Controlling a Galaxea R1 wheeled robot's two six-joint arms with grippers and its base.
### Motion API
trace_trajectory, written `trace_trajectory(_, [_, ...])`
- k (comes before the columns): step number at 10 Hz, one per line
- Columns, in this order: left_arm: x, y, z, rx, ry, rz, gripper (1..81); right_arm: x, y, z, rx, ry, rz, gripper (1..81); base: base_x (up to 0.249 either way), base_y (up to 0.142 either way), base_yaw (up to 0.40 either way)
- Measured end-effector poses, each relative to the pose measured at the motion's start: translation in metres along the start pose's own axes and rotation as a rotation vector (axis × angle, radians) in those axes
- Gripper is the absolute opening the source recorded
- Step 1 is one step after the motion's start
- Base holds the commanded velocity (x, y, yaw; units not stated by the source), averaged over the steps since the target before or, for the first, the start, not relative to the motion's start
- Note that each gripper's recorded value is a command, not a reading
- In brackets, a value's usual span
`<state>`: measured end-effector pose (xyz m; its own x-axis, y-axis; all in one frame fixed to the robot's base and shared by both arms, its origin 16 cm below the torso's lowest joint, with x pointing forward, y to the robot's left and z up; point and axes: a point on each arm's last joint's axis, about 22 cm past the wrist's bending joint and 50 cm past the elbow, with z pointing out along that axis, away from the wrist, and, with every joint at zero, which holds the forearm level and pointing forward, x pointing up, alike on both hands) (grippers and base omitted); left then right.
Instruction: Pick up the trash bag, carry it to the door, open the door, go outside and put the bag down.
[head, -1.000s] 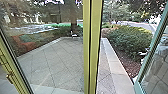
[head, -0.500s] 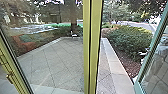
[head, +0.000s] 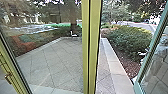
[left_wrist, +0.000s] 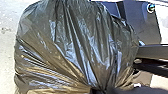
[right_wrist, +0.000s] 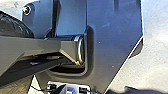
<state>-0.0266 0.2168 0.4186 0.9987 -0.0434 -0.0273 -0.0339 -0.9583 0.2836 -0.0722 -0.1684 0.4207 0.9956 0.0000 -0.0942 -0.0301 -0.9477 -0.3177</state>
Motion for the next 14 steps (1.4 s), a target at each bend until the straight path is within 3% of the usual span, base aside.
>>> trace_trajectory(1, [0.0,-0.008,-0.002,0.012,0.001,0.0,1.0,0.0,-0.008,0.002,0.01,0.0,0.0,81.1,0.0,-0.095,0.0])
trace_trajectory(3, [0.005,0.011,0.002,-0.013,0.01,0.002,1.0,0.002,0.015,-0.003,-0.022,0.002,-0.001,81.1,0.0,-0.099,0.0])
trace_trajectory(6, [0.001,0.002,0.0,-0.001,0.004,0.0,1.0,-0.001,0.004,-0.001,-0.009,-0.001,0.0,81.1,0.0,-0.11,0.0])
trace_trajectory(10, [0.002,0.006,0.002,-0.007,0.005,0.004,1.0,-0.004,0.009,-0.002,-0.016,-0.004,0.001,81.1,0.0,-0.122,0.0])
trace_trajectory(14, [0.001,0.006,0.002,-0.006,0.002,0.032,1.0,-0.015,0.009,-0.002,-0.016,-0.017,0.004,81.1,0.0,-0.122,0.0])
